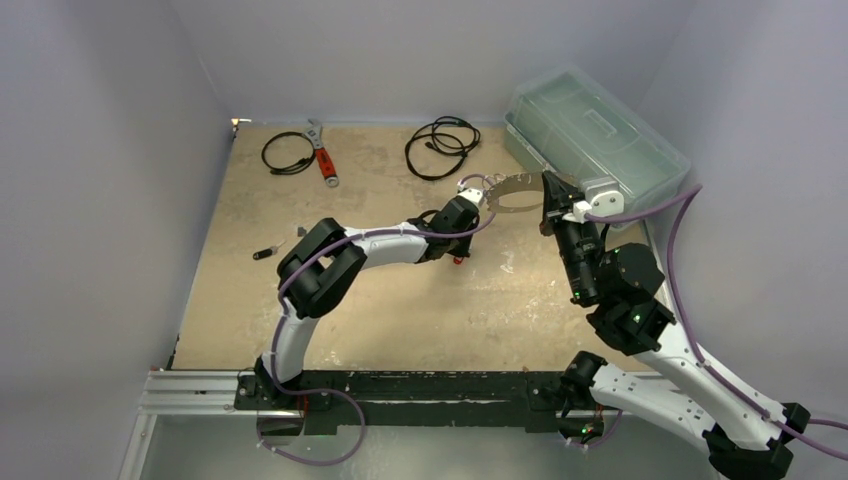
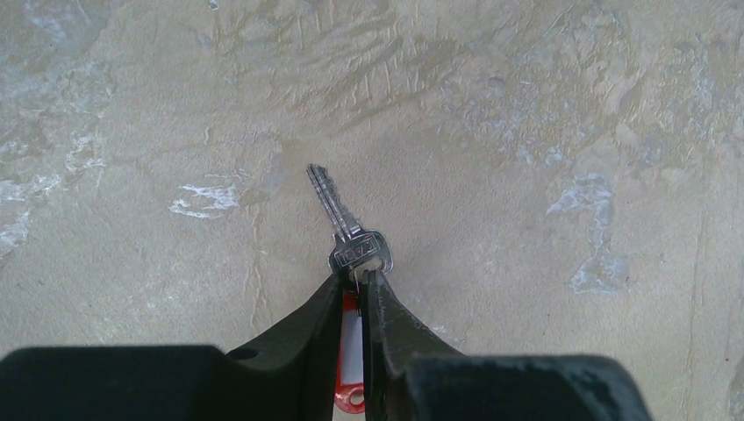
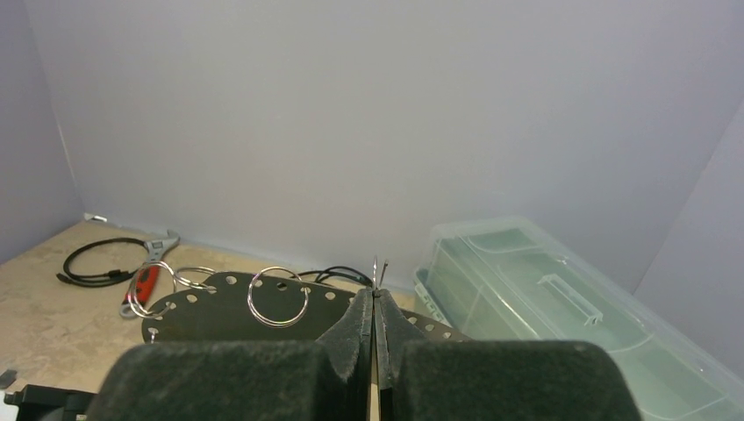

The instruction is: Put the keys on the keyring

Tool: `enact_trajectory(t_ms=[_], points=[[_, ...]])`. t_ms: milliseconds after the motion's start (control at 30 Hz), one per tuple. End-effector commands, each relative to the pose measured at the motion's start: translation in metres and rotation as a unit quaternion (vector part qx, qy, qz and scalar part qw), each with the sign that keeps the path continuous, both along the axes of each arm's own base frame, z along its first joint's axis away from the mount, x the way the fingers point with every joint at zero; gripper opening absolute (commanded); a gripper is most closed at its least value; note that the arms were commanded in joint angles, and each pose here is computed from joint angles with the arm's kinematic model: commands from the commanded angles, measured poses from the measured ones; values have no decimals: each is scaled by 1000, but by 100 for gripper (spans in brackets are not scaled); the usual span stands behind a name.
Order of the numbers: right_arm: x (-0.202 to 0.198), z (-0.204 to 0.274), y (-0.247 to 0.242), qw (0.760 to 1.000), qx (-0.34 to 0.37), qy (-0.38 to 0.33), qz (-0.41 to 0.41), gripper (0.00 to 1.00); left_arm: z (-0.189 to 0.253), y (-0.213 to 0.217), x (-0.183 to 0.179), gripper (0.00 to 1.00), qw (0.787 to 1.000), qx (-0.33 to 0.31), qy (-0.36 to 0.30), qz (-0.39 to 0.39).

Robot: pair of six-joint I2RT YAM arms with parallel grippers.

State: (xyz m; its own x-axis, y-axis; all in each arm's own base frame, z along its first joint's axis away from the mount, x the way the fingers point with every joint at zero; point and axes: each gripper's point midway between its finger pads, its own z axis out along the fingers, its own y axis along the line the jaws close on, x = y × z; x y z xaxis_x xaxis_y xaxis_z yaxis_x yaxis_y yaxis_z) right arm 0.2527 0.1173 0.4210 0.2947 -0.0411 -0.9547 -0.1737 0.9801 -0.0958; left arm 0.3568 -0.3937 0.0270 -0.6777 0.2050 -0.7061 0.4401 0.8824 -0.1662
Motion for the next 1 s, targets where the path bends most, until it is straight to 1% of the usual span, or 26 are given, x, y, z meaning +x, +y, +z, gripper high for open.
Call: enact_trajectory(t_ms=[0,33,67,100,367,433,600,767,967], points=[[-8,30,-6,999,33,-32,6,0,15,-13,6,12,1000,-12,-22,-12],[-8,30,-5,999,33,-32,7,0,15,-14,6,8,1000,-12,-22,-12],[-8,30,-5,999,33,-32,7,0,14,-14,6,2,1000,-12,-22,-13],[-7,30,-5,999,32,-32,7,0,15,-14,6,0,1000,-12,-25,-14],[-7,29,-4,999,31,-31,7,0,40,-8,3,0,998,-20,-55,-18],[-6,29,-4,999,30,-30,6,0,57,-9,4,0,996,-34,-74,-21],[-6,29,-5,999,31,-31,6,0,89,1,-2,0,993,-47,-104,-30],[-6,29,-4,999,31,-31,6,0,121,19,-11,0,988,-44,-140,-41],[-4,29,-3,999,30,-30,4,0,182,58,-16,0,974,-37,-224,-25]])
